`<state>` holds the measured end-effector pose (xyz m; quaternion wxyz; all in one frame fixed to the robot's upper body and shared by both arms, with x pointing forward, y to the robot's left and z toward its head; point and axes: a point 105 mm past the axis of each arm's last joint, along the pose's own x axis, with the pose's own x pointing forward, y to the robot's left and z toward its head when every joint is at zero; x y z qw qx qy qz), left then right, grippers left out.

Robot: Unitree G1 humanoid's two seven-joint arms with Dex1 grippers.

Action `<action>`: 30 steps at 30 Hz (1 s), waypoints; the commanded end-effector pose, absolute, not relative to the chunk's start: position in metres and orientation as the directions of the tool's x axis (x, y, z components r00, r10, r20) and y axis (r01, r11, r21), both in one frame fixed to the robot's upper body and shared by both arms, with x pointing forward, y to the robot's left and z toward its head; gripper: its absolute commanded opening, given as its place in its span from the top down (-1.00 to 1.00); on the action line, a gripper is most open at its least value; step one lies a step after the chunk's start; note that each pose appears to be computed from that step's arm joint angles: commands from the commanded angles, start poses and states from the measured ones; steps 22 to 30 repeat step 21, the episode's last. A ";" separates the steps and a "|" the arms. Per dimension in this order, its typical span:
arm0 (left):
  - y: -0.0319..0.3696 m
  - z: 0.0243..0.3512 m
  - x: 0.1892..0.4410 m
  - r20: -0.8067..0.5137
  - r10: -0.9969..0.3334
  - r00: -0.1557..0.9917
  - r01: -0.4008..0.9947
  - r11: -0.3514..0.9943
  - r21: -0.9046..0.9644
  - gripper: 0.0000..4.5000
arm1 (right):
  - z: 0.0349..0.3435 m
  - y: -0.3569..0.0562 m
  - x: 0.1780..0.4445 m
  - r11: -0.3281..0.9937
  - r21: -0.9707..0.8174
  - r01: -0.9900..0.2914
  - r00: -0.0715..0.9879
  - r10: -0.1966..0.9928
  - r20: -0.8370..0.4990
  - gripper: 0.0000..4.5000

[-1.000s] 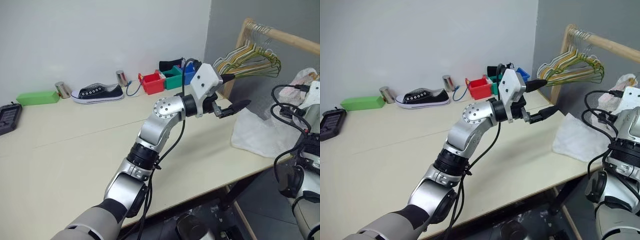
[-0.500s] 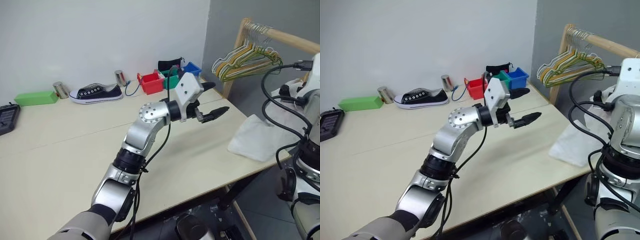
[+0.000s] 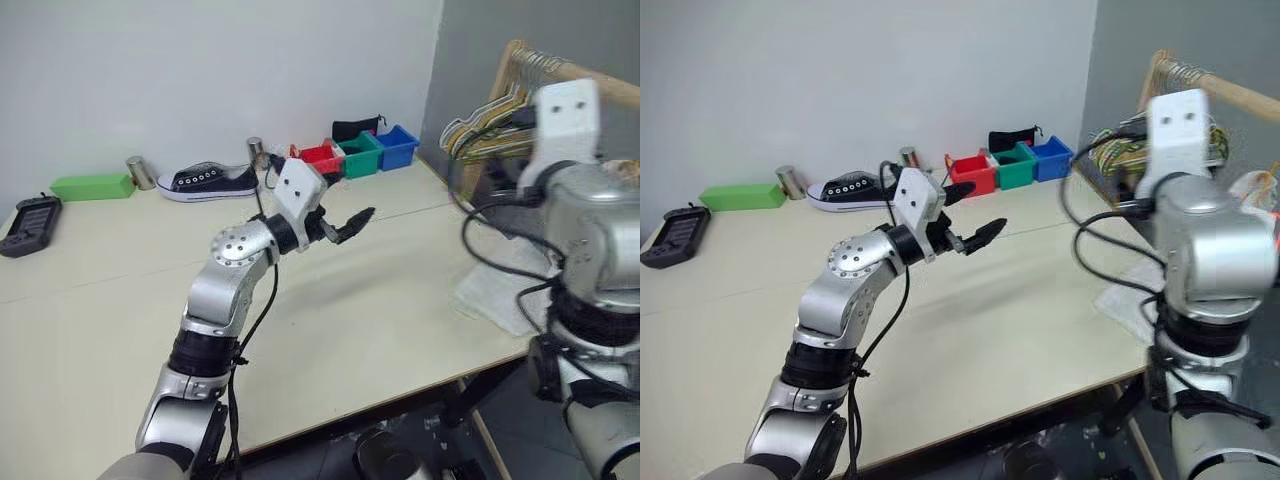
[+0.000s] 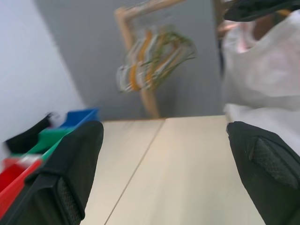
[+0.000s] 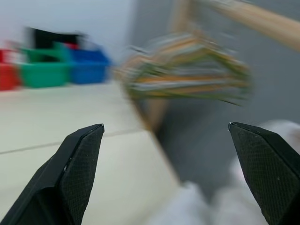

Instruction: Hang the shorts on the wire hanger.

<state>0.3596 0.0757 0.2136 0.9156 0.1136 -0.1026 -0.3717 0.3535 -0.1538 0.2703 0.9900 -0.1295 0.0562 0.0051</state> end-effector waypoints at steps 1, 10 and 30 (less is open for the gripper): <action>0.109 0.216 0.360 0.138 -0.548 0.825 0.502 0.822 0.267 -1.00 | 0.258 -0.109 0.358 0.962 -0.210 -0.172 0.985 0.168 -0.036 -1.00; 0.179 0.144 0.326 -0.020 -0.134 0.991 0.135 0.981 0.138 -1.00 | 0.155 -0.083 0.380 0.963 -0.119 -0.243 0.967 0.230 -0.111 -1.00; 0.181 0.111 0.327 -0.083 -0.133 0.988 0.138 0.989 0.060 -1.00 | 0.097 -0.127 0.376 0.988 -0.112 -0.108 0.974 0.083 -0.209 -1.00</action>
